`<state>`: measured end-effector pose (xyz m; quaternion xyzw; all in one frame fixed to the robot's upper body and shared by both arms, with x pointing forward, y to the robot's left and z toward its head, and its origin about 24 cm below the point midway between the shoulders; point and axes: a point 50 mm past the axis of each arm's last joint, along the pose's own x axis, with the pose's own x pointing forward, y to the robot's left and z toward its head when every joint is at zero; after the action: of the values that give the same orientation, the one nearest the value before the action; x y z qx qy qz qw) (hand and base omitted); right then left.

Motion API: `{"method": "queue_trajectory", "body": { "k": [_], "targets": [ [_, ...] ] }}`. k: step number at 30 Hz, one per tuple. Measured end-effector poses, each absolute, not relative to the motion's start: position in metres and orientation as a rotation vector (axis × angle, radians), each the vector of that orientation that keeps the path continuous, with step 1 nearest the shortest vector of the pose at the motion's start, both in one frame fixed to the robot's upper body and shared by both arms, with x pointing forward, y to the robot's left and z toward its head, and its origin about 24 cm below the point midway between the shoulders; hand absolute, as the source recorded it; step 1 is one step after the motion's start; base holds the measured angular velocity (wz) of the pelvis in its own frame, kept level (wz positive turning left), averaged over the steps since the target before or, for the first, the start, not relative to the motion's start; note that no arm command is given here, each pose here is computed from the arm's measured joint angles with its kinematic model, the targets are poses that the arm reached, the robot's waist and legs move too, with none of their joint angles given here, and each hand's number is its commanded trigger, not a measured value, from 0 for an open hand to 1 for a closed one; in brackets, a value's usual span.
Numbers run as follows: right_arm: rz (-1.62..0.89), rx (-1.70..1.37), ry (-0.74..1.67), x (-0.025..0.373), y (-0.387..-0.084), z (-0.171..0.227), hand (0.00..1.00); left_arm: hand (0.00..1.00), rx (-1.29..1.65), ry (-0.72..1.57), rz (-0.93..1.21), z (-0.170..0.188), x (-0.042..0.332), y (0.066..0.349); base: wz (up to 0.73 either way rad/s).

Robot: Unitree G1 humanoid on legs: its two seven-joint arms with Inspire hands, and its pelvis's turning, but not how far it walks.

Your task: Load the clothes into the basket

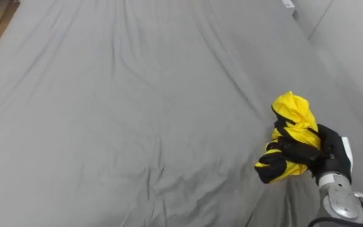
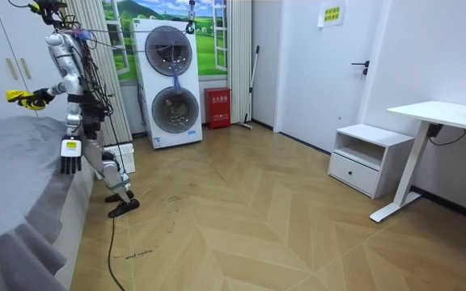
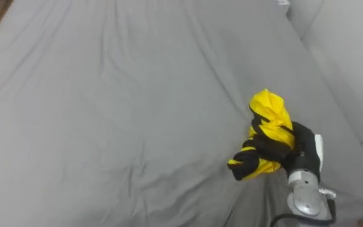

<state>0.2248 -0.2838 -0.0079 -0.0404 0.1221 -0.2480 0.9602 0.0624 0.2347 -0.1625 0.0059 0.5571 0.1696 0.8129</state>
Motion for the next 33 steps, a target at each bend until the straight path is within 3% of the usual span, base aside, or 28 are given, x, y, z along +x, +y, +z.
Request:
{"method": "queue_trajectory", "body": {
  "k": [9,11,16,26,33],
  "targets": [
    [-0.748,-0.075,0.290,0.183,-0.322,-0.008,0.58,0.00,0.041,1.344,0.404,-0.166,0.031,0.240,-0.55],
    [-0.780,-0.068,0.303,0.176,-0.327,-0.010,0.65,0.00,0.042,1.366,0.407,-0.166,0.026,0.241,-0.25],
    [-0.798,0.002,0.318,0.155,-0.326,-0.014,0.66,0.00,0.042,1.380,0.413,-0.167,0.021,0.241,-0.07],
    [-0.815,0.165,0.319,0.147,-0.325,-0.019,0.84,0.00,0.039,1.346,0.400,-0.165,0.029,0.240,-0.06],
    [-0.841,0.260,0.383,0.170,-0.329,-0.039,0.84,0.00,0.000,1.347,0.391,-0.168,0.037,0.232,-0.21]
  ]
}}
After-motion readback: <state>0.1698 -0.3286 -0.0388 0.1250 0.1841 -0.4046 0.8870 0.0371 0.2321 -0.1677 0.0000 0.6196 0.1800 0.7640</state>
